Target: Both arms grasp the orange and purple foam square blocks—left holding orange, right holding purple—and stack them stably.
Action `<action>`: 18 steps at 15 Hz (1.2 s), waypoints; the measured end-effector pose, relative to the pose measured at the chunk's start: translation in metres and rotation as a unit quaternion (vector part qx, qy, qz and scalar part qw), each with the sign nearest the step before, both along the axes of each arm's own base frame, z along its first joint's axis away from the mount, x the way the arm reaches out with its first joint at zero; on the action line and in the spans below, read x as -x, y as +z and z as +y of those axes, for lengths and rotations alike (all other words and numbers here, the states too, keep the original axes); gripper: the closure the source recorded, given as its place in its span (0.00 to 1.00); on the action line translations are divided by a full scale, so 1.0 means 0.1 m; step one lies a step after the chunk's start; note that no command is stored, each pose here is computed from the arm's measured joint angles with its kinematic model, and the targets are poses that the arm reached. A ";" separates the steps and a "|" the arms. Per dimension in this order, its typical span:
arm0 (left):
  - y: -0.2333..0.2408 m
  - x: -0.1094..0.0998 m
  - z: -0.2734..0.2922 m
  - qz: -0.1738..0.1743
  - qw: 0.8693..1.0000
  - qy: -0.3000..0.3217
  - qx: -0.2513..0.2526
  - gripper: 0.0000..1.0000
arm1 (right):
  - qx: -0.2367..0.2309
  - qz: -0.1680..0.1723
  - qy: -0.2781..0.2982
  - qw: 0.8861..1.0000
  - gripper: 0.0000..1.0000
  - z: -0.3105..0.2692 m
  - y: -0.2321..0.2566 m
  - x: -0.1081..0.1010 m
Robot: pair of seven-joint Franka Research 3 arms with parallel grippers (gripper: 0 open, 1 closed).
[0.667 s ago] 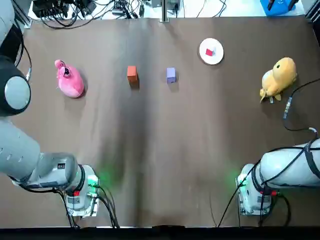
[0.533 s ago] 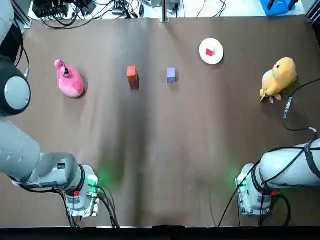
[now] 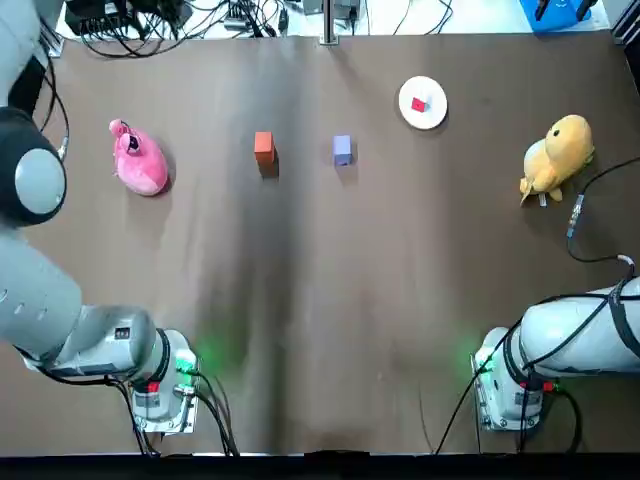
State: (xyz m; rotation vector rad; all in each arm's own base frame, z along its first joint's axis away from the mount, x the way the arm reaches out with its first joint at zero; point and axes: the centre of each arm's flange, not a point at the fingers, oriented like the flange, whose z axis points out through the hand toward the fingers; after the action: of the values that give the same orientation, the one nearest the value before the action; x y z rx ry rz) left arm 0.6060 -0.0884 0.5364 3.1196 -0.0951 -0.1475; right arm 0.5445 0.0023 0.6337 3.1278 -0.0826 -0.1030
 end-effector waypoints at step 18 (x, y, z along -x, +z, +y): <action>-0.68 -0.03 -0.76 0.065 0.878 -0.296 0.371 0.00 | -0.004 0.013 -0.138 0.990 0.00 2.63 -1.37 -0.31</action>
State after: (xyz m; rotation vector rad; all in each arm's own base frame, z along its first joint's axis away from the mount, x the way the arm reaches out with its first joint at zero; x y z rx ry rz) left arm 0.6086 -0.1647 0.4689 2.2136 -0.8711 -0.2508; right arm 0.5754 0.2651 0.4971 3.1021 -0.5157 -0.1450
